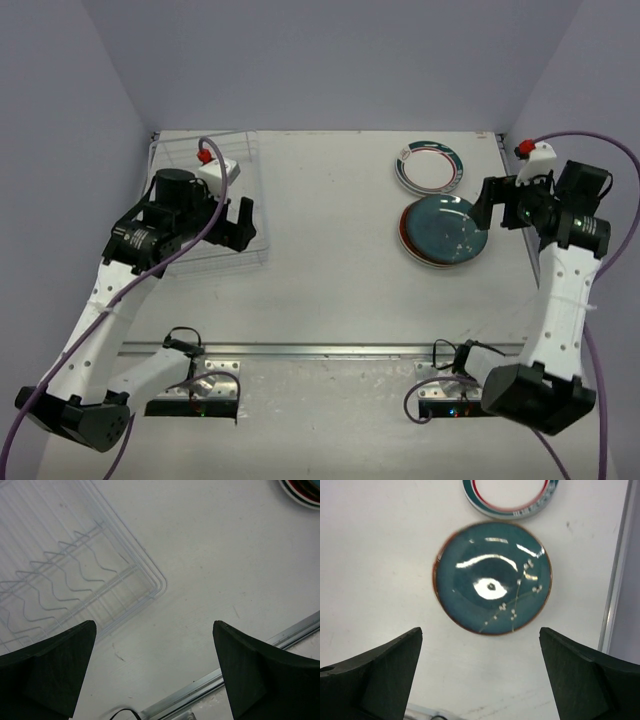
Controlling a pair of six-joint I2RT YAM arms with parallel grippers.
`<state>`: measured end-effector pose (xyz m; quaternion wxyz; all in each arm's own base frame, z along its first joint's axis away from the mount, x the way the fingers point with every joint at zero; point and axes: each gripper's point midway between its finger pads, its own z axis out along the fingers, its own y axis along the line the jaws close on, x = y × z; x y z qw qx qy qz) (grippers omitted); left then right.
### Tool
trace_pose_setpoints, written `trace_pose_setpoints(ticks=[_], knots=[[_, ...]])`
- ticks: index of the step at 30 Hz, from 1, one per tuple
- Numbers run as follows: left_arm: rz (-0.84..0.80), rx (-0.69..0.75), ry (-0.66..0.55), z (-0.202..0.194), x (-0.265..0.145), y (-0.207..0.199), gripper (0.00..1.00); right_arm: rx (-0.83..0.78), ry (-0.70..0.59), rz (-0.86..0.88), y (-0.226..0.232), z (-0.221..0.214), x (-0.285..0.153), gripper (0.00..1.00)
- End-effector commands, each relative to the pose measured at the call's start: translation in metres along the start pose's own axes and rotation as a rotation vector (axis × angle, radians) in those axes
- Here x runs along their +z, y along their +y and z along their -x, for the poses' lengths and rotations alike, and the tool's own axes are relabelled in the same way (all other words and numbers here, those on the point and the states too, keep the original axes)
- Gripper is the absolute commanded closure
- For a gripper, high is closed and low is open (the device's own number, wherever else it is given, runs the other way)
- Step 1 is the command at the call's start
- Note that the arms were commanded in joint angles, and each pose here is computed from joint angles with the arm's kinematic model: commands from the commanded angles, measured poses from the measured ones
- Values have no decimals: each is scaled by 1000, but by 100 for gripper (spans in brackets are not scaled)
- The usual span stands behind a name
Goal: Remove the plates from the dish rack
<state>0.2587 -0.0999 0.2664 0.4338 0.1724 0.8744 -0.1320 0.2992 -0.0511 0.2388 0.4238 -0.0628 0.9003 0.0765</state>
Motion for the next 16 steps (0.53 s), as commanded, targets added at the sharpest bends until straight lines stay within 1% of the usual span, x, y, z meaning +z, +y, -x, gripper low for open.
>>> trace_pose_setpoints(ticks=[1, 4, 5, 6, 8, 13, 16], knots=[[68, -18, -73, 1, -15, 10, 0, -51, -195, 126, 47, 20, -33, 1], [114, -28, -91, -1, -19, 19, 0, -42, -245, 196, 71, 9, -41, 1], [165, -38, -100, -2, -22, 30, 0, -43, -275, 231, 80, 9, -45, 1], [204, -45, -104, -2, -24, 38, 0, -48, -294, 244, 88, -1, -49, 1], [330, -71, -132, -2, -35, 63, 0, -63, -330, 271, 99, -10, -51, 1], [478, -102, -183, -4, -58, 89, 0, -53, -333, 302, 107, -24, -48, 1], [514, -108, -182, -7, -61, 95, 0, -55, -343, 301, 107, -22, -48, 1]])
